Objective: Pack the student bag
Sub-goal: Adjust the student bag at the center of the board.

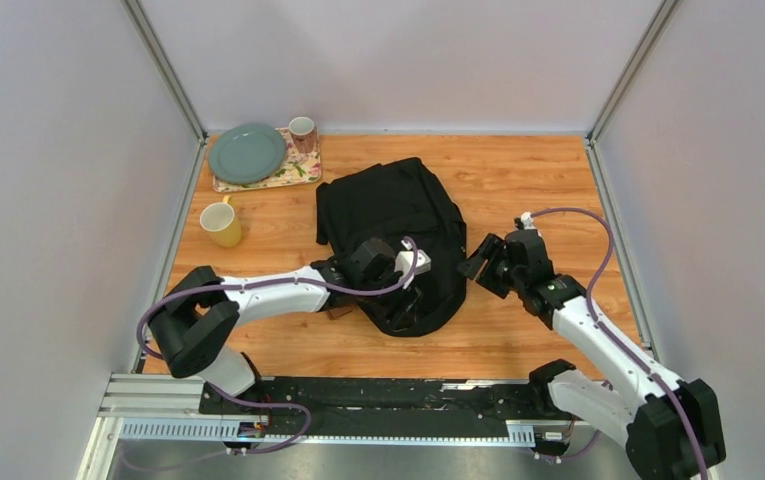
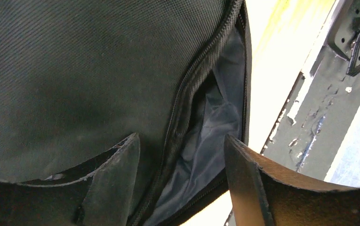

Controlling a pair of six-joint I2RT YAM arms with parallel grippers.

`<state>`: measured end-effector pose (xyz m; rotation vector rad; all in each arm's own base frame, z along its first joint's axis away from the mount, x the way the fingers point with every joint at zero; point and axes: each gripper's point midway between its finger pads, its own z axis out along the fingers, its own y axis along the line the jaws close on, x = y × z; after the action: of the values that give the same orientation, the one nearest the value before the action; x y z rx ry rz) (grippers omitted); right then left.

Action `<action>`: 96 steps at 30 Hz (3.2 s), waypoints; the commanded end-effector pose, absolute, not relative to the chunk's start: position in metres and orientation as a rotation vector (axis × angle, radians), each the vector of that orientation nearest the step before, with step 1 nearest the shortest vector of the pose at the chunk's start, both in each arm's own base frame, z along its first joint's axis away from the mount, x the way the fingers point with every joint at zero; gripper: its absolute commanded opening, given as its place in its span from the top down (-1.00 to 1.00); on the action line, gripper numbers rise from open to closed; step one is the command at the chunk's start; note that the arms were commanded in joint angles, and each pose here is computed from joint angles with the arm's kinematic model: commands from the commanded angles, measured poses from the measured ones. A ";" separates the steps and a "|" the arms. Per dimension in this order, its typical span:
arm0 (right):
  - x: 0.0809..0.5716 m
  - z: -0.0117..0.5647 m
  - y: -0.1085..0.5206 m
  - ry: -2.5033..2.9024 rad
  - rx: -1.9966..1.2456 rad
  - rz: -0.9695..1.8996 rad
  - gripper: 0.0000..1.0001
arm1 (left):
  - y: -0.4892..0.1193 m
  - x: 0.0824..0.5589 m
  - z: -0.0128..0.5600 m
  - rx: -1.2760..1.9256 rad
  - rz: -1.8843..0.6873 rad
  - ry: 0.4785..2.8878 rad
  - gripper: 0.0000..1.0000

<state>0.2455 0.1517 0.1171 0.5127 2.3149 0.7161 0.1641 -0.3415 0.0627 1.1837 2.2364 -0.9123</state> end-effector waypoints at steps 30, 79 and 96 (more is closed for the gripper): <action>0.300 0.105 0.159 2.420 0.393 0.864 -0.34 | -0.178 0.212 0.029 0.117 -0.405 2.385 -0.59; 0.226 0.085 0.172 2.005 0.913 1.026 0.97 | -0.182 0.220 0.123 0.135 -0.624 2.242 -0.67; 0.283 0.127 0.132 2.291 0.400 0.661 -0.89 | -0.205 0.198 0.100 0.169 -0.805 2.329 -0.68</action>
<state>0.2622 0.1319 0.1272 0.6276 2.1837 0.6289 0.2060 -0.1958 0.1000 0.1691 2.3304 -0.7068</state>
